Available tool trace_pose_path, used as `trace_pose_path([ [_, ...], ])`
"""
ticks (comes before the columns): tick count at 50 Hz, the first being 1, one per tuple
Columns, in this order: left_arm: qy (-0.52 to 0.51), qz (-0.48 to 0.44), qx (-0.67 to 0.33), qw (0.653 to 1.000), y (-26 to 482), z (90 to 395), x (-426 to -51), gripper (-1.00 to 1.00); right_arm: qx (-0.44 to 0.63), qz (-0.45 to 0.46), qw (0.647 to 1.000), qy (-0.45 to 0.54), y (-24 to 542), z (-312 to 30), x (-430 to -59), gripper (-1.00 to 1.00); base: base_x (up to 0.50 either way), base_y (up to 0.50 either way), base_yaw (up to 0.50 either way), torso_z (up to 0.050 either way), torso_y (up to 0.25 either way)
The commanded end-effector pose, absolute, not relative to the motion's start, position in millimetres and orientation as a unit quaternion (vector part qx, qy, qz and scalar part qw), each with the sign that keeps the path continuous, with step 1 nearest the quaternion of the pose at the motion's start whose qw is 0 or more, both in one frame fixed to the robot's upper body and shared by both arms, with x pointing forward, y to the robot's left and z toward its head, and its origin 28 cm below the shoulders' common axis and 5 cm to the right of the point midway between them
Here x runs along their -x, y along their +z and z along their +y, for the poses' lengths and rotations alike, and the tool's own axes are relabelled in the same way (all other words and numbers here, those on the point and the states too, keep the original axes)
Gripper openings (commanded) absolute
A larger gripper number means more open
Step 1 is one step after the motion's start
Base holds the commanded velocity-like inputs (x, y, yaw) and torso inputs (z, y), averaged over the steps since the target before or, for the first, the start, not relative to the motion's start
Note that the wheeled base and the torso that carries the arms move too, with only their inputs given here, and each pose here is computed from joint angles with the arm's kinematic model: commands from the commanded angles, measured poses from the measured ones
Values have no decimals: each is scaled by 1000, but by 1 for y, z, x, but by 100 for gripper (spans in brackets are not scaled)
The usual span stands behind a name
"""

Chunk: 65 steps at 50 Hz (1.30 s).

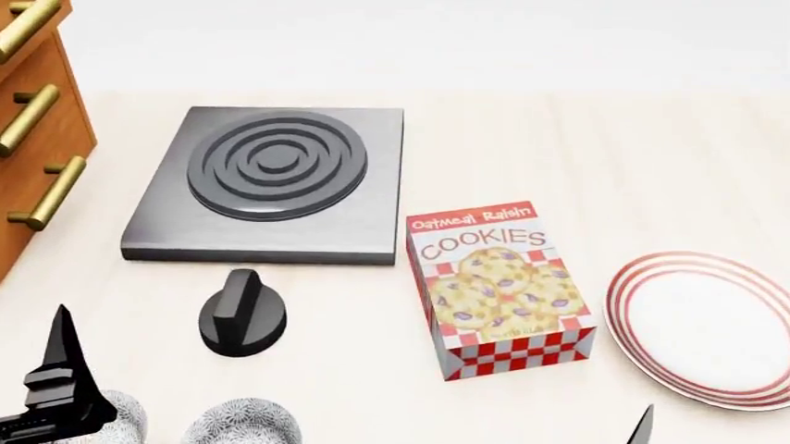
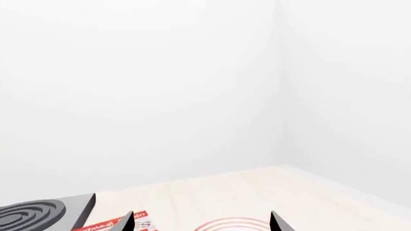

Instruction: Pick the akita bowl from table center and place it on the plate.

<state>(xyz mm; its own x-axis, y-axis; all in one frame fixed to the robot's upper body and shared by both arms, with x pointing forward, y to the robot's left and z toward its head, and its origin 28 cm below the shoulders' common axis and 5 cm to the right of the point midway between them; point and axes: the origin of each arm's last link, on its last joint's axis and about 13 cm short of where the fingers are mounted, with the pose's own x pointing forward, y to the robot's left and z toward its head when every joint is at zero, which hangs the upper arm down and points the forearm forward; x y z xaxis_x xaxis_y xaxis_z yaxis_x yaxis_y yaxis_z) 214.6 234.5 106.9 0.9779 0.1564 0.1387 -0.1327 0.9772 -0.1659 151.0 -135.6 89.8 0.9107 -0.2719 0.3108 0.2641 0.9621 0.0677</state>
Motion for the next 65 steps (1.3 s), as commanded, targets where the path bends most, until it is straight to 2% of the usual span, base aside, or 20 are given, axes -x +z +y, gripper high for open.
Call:
trace_pose_path([
  [1,73,-78,79,991,107,235,-214,100,-14,-162,977,-136,90,-136,-151,100,0,0,0,0,0],
  [30,74,-78,81,991,108,236,-212,100,-11,-179,975,-131,91,-134,-148,100,45,0,0,0,0],
  [38,92,-81,86,989,115,245,-216,100,-36,-107,994,-14,113,-122,-170,100,0,0,0,0,0],
  [44,111,-89,90,986,120,250,-216,100,-32,-75,996,30,120,-114,-191,100,0,0,0,0,0],
  [53,125,-93,99,983,122,250,-216,100,-42,-24,991,123,133,-97,-216,100,0,0,0,0,0],
  [65,131,-90,117,980,122,250,-213,100,-69,27,976,203,151,-84,-228,100,0,0,0,0,0],
])
